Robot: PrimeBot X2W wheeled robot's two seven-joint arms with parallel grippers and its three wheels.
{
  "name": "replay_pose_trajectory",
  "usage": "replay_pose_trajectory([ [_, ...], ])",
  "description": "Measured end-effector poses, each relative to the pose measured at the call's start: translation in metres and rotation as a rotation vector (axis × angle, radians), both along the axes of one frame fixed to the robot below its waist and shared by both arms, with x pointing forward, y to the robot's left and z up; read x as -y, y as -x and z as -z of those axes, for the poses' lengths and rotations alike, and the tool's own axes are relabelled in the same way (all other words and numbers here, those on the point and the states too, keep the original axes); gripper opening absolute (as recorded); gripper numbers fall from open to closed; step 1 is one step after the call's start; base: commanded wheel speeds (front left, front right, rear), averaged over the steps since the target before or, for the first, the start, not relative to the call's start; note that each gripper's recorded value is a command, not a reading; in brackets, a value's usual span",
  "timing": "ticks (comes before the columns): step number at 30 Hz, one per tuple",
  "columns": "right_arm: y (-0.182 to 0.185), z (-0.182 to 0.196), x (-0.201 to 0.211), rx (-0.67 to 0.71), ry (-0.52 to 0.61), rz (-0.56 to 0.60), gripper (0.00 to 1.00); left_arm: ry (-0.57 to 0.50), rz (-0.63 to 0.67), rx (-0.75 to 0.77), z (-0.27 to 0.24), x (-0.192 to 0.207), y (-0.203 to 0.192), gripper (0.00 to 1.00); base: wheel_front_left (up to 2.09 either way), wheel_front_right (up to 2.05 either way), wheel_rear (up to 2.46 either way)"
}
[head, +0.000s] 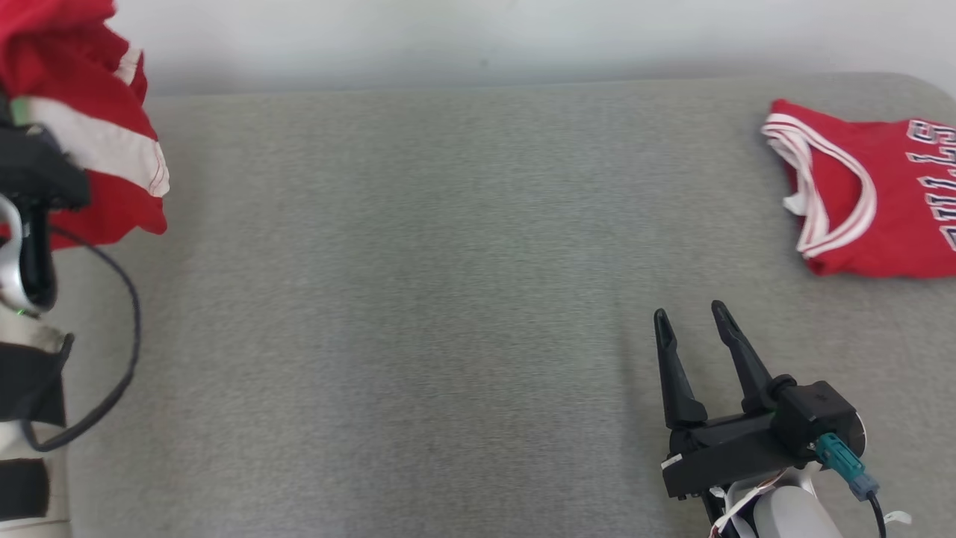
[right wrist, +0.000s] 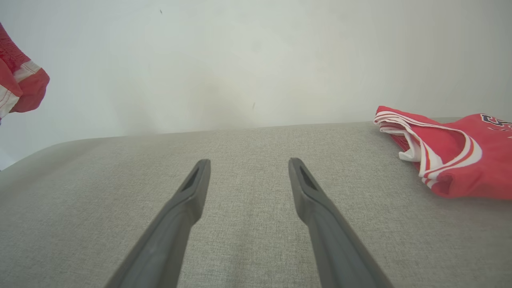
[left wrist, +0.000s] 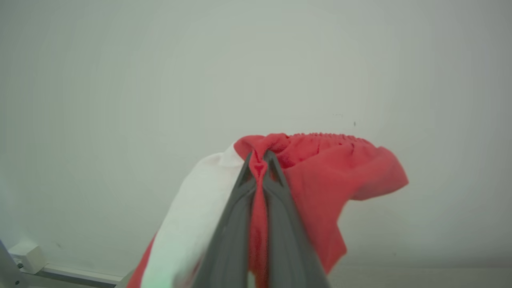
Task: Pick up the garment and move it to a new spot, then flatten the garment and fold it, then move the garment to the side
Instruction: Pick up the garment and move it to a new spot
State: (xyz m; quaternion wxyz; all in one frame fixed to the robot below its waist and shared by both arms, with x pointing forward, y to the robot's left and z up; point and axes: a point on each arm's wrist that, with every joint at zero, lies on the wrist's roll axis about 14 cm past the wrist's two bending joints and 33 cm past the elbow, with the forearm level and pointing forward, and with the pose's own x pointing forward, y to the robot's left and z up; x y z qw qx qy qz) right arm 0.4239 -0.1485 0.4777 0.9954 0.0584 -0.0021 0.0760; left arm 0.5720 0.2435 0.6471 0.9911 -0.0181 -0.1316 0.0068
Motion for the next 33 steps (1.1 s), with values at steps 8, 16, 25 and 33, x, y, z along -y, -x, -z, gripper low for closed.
replay_pose_trajectory([
  [8, 0.018, -0.002, 0.027, -0.007, -0.017, 0.08, 1.0, 0.019, 0.222, 0.117, -0.047, 0.095, -0.001, 0.0, 0.0, 0.0, 0.0],
  [16, 0.035, -0.005, 0.052, -0.006, -0.02, 0.156, 1.0, 0.036, 0.455, 0.152, -0.06, 0.192, 0.017, 0.0, 0.0, 0.0, 0.0],
  [25, 0.045, 0.0, 0.067, -0.024, -0.019, 0.204, 1.0, 0.042, 0.701, 0.012, -0.004, 0.283, 0.052, 0.0, 0.0, 0.0, 0.0],
  [33, 0.041, 0.006, 0.064, -0.04, -0.027, 0.197, 1.0, 0.093, 0.781, -0.205, 0.083, 0.305, 0.079, 0.0, 0.0, 0.0, 0.0],
])
